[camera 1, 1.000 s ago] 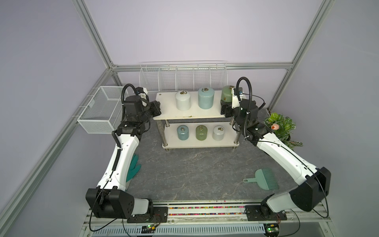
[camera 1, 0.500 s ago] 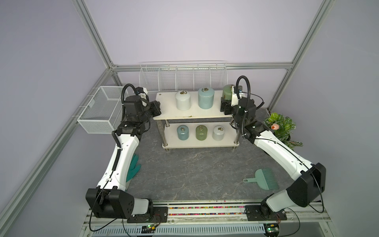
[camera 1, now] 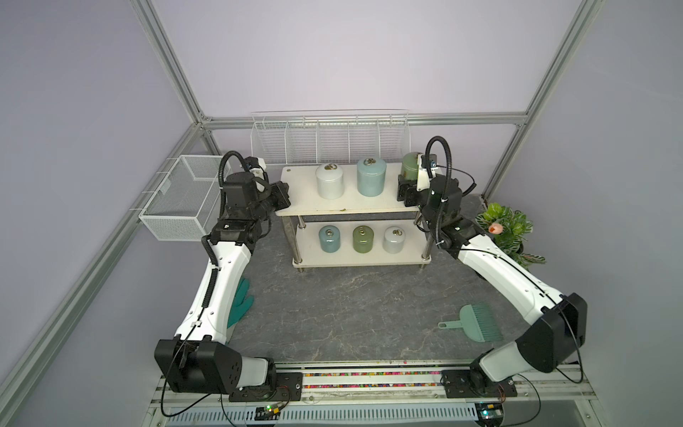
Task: Remove the tea canisters from the shelf
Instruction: Pick up the tea canister from the shelf.
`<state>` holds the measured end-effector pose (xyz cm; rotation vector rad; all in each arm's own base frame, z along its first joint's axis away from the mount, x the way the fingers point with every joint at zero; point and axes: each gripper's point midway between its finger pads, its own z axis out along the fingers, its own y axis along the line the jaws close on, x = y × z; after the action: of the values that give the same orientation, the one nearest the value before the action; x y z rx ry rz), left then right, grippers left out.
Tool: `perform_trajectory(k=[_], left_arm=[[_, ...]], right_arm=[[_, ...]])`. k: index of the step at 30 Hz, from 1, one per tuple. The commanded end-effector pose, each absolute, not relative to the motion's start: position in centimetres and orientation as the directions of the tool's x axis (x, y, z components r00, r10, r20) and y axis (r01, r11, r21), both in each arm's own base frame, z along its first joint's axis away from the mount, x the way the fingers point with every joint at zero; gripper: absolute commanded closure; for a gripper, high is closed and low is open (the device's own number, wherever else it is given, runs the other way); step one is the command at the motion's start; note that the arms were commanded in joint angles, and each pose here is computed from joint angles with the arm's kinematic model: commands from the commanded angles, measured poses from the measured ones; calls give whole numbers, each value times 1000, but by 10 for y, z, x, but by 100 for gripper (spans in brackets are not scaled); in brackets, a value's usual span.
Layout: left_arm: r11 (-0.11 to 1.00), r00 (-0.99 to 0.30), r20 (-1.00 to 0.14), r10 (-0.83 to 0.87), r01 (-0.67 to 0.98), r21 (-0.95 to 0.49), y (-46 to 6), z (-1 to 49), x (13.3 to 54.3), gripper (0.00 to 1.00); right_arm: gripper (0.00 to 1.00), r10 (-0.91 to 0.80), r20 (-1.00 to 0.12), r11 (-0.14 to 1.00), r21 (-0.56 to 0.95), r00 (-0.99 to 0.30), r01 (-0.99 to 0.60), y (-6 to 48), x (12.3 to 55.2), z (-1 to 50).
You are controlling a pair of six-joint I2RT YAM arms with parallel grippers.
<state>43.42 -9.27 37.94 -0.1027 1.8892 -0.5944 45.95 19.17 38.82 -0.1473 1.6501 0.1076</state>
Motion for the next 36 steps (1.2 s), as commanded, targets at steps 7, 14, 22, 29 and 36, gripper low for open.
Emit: perform_trajectory(k=[7,14,22,29,36], left_arm=[[875,-518,-794,-318,163,-457,-100,332,435,100],[875,-518,-794,-317,162,-456,-100,332,436,100],[874,-516,-796,-317,166,-456,-101,333,436,100],[873,-520,-793,-318,166,-459,-101,332,437,100],[874,-517,-795,-317,167,-457,-101,334,436,100]], right_arm=[[30,-177,-959,974,-138,-223,-181,192,463,333],[53,-198,-954,967,-153,-226,-204,193,459,330],[54,-209,-956,958,-157,-208,-239,194,449,333],[54,-215,-959,941,-153,-185,-301,196,432,342],[54,-209,-960,921,-130,-184,-367,199,412,348]])
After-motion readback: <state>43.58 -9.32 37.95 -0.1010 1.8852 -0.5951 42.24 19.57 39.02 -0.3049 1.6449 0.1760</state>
